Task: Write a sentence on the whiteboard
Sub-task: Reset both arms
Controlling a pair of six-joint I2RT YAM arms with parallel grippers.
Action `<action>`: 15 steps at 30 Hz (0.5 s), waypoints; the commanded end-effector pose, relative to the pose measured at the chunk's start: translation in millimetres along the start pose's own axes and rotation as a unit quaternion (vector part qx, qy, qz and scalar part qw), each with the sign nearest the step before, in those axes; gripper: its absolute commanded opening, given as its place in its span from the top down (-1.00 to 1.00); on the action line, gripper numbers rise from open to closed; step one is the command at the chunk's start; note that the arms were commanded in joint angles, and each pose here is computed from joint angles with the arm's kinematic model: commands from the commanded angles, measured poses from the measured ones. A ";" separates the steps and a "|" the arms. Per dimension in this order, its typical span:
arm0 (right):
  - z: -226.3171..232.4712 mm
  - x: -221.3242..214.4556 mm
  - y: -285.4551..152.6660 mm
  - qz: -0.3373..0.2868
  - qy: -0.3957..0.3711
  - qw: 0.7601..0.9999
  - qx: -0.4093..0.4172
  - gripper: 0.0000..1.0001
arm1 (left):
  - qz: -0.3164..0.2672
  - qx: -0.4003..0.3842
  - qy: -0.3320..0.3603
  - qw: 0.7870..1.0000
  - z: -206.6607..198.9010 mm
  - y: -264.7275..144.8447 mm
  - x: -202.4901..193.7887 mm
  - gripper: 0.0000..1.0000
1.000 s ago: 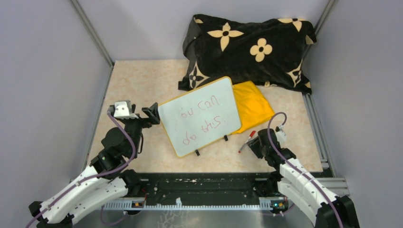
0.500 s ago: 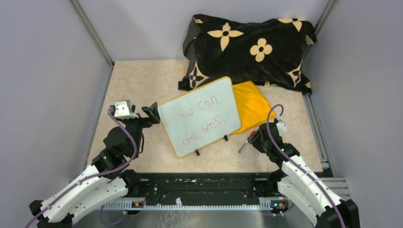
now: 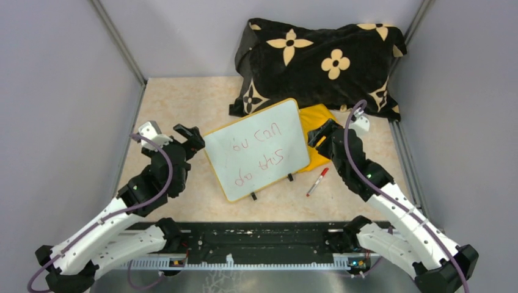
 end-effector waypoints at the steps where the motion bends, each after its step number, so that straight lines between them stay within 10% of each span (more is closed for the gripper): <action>1: 27.4 38.4 -2.5 -0.090 0.049 0.995 0.013 -0.49 | 0.049 0.041 -0.052 0.997 5.4 -6.5 -6.8 -0.97; 3: 30.9 43.5 -5.4 -0.110 0.071 0.991 0.034 -0.95 | 0.078 0.048 -0.057 0.994 3.6 -8.6 -11.0 -0.97; 15: 45.6 57.2 -9.0 -0.114 -0.014 0.991 0.074 -0.97 | 0.138 0.011 0.039 0.990 -29.7 -10.9 8.3 -0.96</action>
Point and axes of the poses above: each gripper's point midway between its finger pads, its own y axis out along the fingers, its own z axis along the line the jaws close on, x = y × z, the point moved 9 cm from there along -y, back along the fingers, and after that the axes turned 2 degrees about -y, right-handed, at the moved point
